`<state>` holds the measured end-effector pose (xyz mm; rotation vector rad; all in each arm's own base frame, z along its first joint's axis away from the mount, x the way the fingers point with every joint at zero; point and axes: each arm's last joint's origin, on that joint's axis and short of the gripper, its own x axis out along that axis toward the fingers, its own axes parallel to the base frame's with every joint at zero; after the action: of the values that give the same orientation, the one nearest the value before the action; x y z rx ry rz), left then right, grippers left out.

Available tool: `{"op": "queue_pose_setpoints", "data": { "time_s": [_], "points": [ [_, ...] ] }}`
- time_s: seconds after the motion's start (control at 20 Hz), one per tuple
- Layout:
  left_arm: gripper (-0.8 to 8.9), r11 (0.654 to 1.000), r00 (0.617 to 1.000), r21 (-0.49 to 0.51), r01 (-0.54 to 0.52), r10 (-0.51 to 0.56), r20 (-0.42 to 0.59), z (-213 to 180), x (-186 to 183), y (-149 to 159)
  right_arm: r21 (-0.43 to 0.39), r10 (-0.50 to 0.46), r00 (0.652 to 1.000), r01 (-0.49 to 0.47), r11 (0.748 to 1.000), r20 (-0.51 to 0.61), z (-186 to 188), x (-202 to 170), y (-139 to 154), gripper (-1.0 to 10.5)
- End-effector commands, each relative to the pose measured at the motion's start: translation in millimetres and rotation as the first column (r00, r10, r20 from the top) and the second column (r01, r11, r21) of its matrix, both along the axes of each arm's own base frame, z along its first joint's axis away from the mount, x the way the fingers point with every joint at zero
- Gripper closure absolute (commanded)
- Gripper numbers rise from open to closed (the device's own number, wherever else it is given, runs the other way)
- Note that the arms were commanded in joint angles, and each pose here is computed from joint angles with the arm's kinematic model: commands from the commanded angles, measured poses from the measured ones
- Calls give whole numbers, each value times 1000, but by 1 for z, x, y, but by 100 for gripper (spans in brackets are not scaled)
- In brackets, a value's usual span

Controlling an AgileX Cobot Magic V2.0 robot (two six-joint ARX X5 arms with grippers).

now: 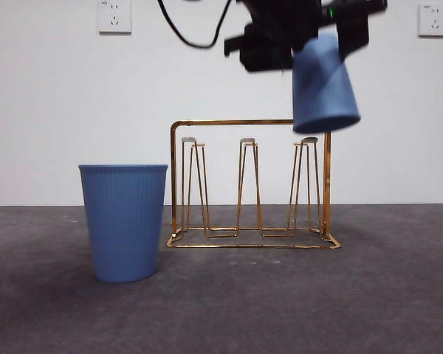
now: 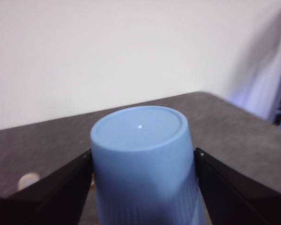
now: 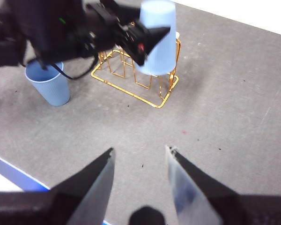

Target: Pick up cup 1,put cup 1 in the cup rack,pick up cup 2,put cup 2 in the cup rack

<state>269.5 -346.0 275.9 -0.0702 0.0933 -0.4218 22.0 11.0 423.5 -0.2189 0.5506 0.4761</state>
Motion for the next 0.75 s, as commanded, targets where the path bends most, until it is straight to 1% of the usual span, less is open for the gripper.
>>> {"op": "queue_pose_setpoints", "data": {
  "time_s": [0.05,0.3,0.45,0.75],
  "points": [
    [821,1000,1000,17,-19,19,0,-7,6,0,-9,-6,1000,6,1000,-22,-3,-2,-1,757],
    [821,999,999,40,-34,35,-16,-15,14,3,-12,-5,1000,4,1000,-21,-4,-2,-1,758],
    [821,998,999,61,-14,17,-47,-29,18,0,-12,-5,1000,4,1000,-21,-3,-2,-1,759],
    [821,996,993,93,-17,27,-112,-49,21,-3,-13,-4,1000,4,1000,-21,-3,-2,-1,759]
  ]
}}
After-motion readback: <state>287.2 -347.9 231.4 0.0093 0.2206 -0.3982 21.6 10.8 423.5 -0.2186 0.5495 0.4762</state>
